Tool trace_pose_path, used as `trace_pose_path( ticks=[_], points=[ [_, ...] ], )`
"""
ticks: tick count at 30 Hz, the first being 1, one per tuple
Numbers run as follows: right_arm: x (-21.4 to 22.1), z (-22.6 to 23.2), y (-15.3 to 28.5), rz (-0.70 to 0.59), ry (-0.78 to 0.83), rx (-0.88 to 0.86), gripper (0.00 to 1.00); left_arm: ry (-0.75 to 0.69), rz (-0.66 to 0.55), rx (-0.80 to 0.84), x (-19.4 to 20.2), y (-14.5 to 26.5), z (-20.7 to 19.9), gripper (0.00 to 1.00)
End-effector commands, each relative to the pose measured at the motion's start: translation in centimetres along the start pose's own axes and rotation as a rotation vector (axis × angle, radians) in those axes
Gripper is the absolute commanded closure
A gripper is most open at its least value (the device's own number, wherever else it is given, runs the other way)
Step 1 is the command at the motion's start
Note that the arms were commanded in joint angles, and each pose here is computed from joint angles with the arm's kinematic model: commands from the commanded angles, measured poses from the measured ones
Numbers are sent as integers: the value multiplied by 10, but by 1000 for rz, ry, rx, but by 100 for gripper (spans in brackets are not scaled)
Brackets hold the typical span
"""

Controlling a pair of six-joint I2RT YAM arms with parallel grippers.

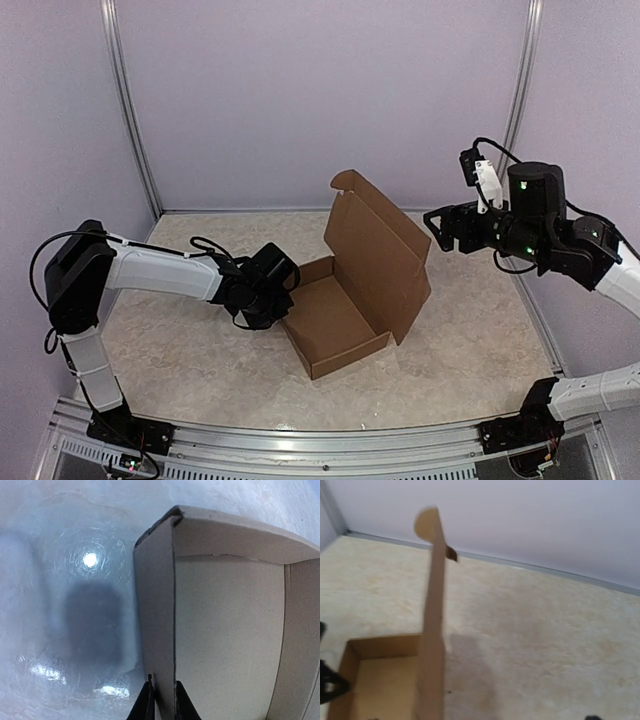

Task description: Fold the paper box

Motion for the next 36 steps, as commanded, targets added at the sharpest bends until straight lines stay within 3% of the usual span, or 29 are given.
trace_pose_path(
  ticks=[1, 8, 14, 19, 24, 27, 36],
  points=[
    [-26, 18, 13, -55, -55, -122, 12, 43, -30, -3, -4, -1, -6, 79],
    [-28, 36, 3, -6, -69, -196, 13, 45, -69, 33, -9, 9, -13, 54],
    [-25, 26, -8, 11, -43, -110, 13, -40, -131, -1, -16, 34, -1, 31],
    [-11, 12, -5, 35, -39, -49, 13, -192, -159, -19, -34, 57, 22, 19],
    [15, 14, 2, 95, -58, -107, 13, -335, -204, 0, -70, 82, 38, 6],
    [35, 11, 5, 150, -71, -115, 13, -399, -176, 81, -94, 87, 32, 4],
    [67, 13, 23, 242, -48, -201, 9, -701, -107, 86, -129, 58, -8, 6]
  ],
)
Point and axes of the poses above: each gripper's point midway between its finger pads, its own y axis back along the fingers, its own z axis along the line the jaws close on, x = y × z, the point moved 2 cm from there along y, back along the fingers, and after that the axes turned 7 degrees about -y, right-handed, at the moved point
